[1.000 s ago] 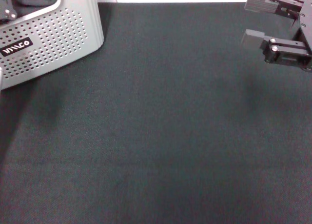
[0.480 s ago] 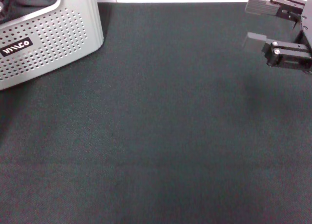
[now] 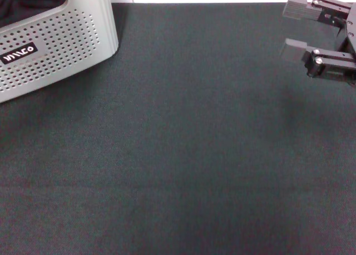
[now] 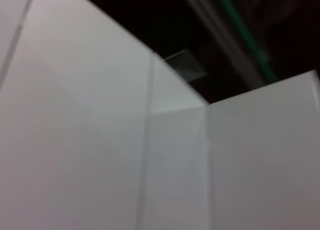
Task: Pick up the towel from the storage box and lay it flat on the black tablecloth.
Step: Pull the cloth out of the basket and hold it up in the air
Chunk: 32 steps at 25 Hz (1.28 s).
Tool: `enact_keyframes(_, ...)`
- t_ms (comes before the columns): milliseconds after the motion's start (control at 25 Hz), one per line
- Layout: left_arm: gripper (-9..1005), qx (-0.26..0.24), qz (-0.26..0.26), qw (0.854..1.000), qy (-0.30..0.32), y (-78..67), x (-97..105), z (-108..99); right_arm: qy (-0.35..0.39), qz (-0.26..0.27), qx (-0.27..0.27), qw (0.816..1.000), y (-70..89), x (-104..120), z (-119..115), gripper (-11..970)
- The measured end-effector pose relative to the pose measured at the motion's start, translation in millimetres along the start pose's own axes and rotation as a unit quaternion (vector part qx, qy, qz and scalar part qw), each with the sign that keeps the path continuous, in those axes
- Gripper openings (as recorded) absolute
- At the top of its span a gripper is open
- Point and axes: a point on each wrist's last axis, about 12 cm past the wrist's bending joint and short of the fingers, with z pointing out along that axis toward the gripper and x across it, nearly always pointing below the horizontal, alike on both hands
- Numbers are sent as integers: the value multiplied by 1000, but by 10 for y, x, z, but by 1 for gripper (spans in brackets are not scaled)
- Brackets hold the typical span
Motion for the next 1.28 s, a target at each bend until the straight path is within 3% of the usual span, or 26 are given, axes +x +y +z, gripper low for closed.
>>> enact_keyframes(200,17,102,-58,993,-31,-131,-270,110,-2,7,1,1000,-21,32,34,740)
enact_keyframes(480,16,173,-108,978,-55,-152,-429,376,-3,18,-31,999,-56,95,250,741)
enact_keyframes(680,15,210,-135,967,-52,-178,-377,573,-7,28,-63,998,-59,145,449,741)
enact_keyframes(920,15,260,-163,951,-45,-317,-234,750,-12,12,-101,995,-16,188,674,741)
enact_keyframes(1040,16,284,-169,943,-45,-377,-197,818,1,9,-101,995,-47,208,771,740)
enact_keyframes(1280,16,292,-164,941,-40,-369,-188,858,14,-2,-96,995,-75,225,812,740)
